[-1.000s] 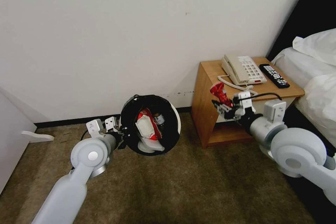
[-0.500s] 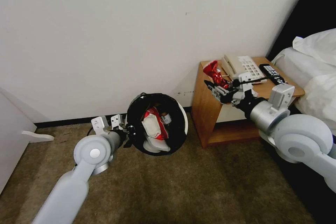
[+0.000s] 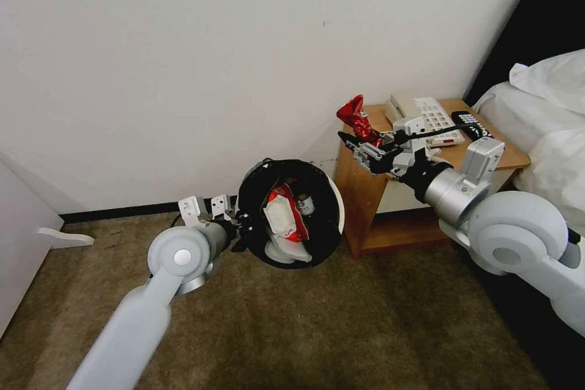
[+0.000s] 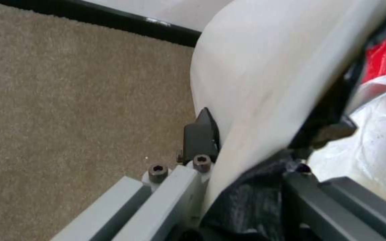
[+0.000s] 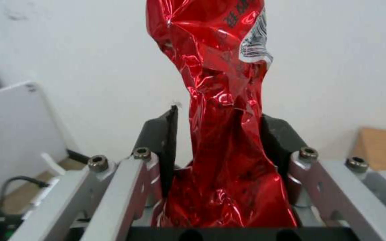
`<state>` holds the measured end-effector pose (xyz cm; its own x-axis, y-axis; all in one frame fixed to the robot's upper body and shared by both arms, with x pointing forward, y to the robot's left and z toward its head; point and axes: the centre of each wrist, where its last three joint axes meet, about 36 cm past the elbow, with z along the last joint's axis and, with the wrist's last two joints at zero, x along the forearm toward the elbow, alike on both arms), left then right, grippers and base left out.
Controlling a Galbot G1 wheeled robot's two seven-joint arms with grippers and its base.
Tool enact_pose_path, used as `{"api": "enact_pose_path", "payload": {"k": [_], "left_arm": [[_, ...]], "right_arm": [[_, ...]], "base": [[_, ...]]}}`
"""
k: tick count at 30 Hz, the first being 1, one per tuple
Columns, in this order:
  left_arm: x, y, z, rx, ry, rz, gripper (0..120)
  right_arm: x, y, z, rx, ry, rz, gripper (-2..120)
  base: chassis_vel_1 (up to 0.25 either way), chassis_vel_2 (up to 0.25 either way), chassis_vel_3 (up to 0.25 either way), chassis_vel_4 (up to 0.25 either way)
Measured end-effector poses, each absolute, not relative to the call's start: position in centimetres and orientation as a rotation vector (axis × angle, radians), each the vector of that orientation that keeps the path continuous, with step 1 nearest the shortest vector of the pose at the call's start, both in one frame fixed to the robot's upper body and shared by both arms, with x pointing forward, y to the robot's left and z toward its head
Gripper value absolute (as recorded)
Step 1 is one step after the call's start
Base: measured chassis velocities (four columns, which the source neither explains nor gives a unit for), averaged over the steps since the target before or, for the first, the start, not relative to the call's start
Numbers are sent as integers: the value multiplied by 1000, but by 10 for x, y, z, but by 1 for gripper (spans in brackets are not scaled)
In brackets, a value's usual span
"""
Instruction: Pick up the trash bin, then pick up the garbage from the floor and place it into the trash bin.
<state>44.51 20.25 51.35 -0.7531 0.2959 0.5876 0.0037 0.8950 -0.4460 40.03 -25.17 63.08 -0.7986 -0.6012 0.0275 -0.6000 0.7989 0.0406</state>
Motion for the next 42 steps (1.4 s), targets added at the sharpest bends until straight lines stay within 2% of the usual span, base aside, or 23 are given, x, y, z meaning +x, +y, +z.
{"api": "enact_pose_path", "payload": {"k": [18, 42], "left_arm": [[440, 202, 532, -248, -2364, 610, 0], [437, 200, 547, -283, -2368, 651, 0]], "right_arm": [[403, -228, 617, 1247, -2826, -141, 36], [405, -211, 587, 1251, -2748, -132, 36]], "base": [[0, 0, 0, 0], [0, 0, 0, 0]]}}
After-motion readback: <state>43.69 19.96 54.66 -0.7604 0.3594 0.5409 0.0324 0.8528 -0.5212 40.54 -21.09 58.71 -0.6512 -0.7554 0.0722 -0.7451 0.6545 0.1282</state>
